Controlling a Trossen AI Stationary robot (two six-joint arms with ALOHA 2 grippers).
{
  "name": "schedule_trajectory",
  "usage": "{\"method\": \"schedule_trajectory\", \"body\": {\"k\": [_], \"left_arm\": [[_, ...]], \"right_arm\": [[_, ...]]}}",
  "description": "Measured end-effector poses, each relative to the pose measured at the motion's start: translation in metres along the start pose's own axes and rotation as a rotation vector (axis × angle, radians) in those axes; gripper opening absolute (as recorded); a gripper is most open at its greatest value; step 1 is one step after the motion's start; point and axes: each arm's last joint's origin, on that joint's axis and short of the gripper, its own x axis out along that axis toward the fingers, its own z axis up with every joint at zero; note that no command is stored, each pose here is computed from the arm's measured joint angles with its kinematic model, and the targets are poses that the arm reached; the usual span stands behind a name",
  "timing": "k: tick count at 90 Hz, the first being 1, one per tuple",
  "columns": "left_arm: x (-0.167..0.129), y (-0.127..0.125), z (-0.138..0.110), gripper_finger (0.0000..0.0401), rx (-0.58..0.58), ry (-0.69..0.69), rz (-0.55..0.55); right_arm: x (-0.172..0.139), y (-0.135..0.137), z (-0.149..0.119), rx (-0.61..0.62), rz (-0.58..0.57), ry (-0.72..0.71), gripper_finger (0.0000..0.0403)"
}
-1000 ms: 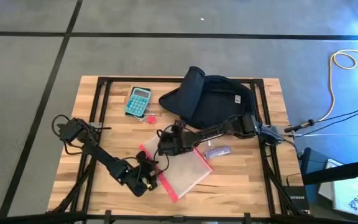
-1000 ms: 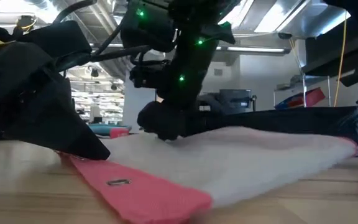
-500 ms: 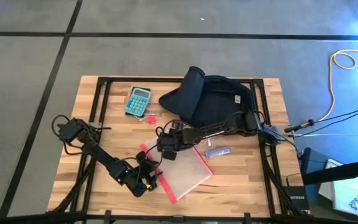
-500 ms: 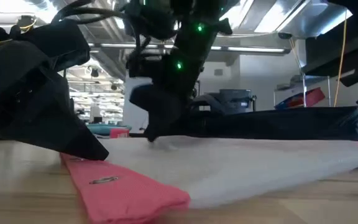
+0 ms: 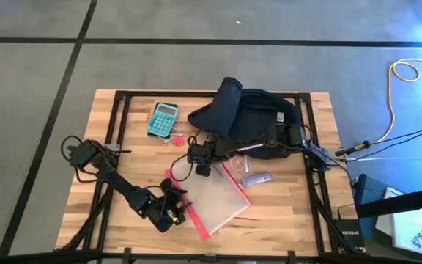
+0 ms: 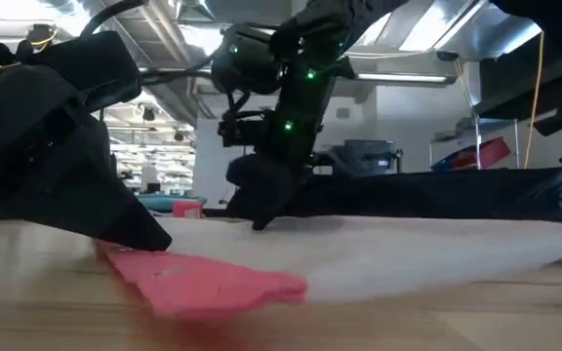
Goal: Unpack backpack
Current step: Remove the black pen from the transparent zip bag
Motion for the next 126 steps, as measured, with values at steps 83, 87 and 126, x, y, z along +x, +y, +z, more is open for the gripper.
{"method": "schedule_trajectory", "body": {"k": [83,87,126], "left_arm": [[0.0,0.0,0.0,0.0239,0.003,0.0,-0.001],[0.0,0.0,0.0,0.0239,0.003,0.0,-0.001],[0.0,0.0,0.0,0.0239,0.0,-0.001,-0.001]], "right_arm": [[-0.061,0.049,-0.03,-0.014,0.034,0.046,0.0165],[-0.058,0.051,-0.034,-0.024,0.032,0.051,0.0165],[-0.034,0.039,-0.059,0.013,-0.104,0.116,0.0165]]}}
